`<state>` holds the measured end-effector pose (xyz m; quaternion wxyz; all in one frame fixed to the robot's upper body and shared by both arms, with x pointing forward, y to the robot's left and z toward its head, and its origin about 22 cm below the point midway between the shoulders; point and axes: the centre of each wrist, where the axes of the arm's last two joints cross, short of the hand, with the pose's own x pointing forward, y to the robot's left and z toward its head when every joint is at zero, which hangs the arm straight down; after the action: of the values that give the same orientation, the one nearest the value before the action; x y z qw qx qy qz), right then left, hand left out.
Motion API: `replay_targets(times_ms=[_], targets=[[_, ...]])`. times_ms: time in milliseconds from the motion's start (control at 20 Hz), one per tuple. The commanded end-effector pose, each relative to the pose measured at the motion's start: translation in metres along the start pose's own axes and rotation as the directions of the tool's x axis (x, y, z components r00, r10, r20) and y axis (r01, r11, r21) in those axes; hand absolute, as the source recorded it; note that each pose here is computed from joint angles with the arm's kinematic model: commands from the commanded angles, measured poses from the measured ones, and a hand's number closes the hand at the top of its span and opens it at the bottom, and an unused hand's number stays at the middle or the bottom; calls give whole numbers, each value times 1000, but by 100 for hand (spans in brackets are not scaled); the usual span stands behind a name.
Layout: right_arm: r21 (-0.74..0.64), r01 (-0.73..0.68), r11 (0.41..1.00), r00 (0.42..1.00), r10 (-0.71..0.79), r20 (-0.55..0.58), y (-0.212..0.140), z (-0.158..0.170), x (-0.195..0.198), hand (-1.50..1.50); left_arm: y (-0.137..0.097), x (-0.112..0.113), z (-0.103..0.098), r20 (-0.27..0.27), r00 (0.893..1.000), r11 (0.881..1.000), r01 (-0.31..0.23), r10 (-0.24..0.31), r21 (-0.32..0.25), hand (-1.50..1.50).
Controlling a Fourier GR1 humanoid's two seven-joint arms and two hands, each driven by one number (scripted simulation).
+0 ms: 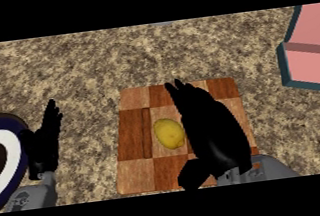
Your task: Pick the lemon from the cutting board and place it in the cardboard box
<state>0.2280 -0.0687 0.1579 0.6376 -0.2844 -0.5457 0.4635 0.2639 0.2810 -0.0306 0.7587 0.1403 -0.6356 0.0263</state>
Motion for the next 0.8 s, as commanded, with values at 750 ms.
replay_targets(times_ms=[750], targets=[[77,-79,994,965,96,-245,32,-9,38,-150,-2,10,5,3,1000,1000,-1,1,9,0]])
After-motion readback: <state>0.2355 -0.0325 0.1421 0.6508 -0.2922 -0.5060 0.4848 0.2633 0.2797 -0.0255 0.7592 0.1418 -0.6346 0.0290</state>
